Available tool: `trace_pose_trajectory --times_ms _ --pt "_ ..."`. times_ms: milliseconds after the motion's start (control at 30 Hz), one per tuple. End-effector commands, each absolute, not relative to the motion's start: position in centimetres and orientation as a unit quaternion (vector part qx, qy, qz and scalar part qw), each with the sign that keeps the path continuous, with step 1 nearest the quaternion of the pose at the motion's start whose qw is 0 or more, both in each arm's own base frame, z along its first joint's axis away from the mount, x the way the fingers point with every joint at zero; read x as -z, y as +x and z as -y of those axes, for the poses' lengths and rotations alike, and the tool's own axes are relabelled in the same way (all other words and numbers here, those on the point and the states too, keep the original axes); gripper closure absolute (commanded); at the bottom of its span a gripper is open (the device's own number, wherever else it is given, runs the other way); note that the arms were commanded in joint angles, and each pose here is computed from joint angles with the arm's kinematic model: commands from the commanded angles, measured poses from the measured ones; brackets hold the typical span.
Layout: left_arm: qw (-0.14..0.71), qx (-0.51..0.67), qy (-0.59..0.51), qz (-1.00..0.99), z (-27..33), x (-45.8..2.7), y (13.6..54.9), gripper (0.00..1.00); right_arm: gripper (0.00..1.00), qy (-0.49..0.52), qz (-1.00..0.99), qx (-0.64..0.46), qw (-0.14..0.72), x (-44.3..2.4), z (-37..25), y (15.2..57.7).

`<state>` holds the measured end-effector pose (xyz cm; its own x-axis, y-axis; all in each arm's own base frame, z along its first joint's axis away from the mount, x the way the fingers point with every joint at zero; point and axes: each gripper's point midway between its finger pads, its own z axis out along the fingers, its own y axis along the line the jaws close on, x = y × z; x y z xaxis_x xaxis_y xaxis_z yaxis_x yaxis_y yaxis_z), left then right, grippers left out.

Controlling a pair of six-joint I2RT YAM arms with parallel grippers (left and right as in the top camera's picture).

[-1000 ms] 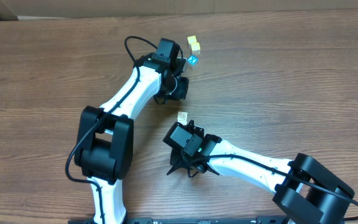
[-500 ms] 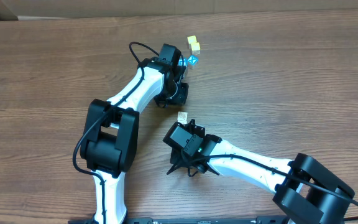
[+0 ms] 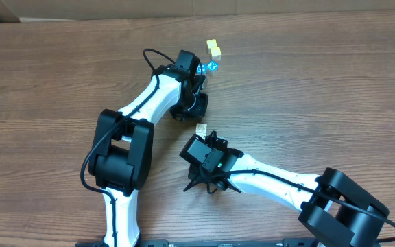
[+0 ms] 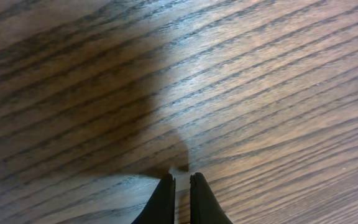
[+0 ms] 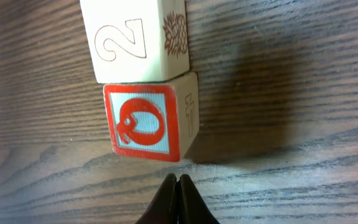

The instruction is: Flip 4 blocks

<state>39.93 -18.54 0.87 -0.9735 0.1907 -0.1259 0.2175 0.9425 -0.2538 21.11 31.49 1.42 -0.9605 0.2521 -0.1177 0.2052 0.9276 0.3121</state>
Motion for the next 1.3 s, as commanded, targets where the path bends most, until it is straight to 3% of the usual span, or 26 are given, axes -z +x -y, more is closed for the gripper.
trace_pose_trajectory --times_ms 0,1267 --pt "0.038 0.144 0.116 -0.982 18.7 0.0 39.3 0.96 0.96 0.124 -0.978 -0.143 0.089 -0.9 -31.3 21.6" --pt "-0.017 0.133 0.114 -0.984 18.4 0.2 36.5 0.96 0.96 0.130 -0.976 -0.128 0.122 -0.6 -30.8 22.8"
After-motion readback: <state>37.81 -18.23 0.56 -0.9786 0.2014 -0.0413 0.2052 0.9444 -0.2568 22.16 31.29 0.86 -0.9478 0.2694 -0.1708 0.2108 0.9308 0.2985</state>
